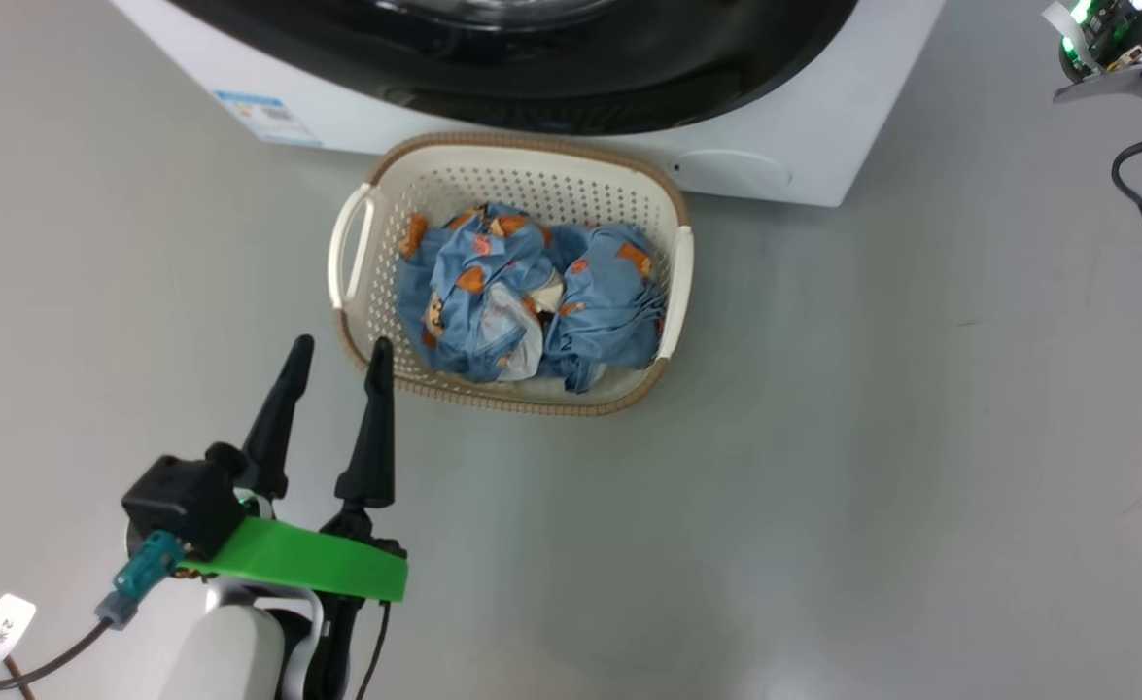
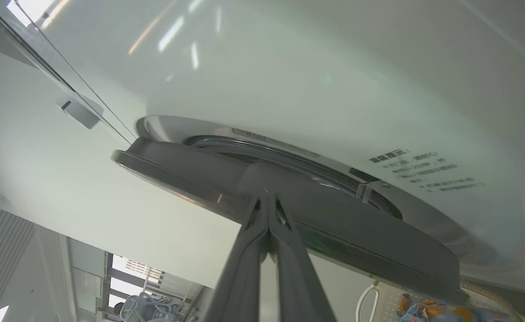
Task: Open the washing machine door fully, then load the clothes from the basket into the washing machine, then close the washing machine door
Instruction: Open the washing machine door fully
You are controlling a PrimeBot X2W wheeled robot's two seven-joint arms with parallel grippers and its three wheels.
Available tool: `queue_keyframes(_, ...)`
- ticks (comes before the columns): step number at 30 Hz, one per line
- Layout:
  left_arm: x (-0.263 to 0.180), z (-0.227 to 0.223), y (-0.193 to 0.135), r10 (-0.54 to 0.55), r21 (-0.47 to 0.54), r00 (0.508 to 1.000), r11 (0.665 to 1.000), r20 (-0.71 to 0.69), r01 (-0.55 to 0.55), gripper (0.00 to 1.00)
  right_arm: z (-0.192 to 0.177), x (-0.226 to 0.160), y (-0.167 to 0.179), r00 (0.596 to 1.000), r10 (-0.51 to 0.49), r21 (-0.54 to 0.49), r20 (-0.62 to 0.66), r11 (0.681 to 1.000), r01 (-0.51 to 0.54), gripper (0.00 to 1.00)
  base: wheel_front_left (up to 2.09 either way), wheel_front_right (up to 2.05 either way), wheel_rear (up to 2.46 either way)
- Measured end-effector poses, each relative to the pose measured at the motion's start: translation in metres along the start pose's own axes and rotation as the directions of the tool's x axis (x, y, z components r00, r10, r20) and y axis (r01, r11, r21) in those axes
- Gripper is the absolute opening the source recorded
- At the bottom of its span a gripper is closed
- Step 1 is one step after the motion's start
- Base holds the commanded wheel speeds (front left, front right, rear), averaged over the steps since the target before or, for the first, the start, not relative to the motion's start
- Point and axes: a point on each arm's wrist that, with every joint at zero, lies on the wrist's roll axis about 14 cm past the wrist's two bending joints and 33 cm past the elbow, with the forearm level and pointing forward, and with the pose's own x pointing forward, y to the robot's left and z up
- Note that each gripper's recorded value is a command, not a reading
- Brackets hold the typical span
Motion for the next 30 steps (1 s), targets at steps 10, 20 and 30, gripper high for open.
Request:
queue_keyframes(10,0.004,-0.011,0.007,0.021,-0.004,0.999,1.0,-0.028,-0.021,1.0,-0.012,0.024,-0.021,0.996,-0.011,0.027,-0.092,1.0,0.014,0.0,0.0,0.0,0.0)
queue_keyframes(20,0.007,-0.014,0.01,0.029,-0.019,0.999,0.999,-0.034,-0.03,1.0,-0.015,0.042,-0.026,0.994,0.0,0.023,-0.113,1.0,0.002,0.0,0.0,0.0,0.0)
queue_keyframes(30,0.009,-0.01,0.009,0.023,-0.023,0.999,0.999,-0.023,-0.024,1.0,-0.027,0.045,-0.024,0.986,-0.004,-0.007,-0.169,1.0,0.003,0.0,0.0,0.0,0.0)
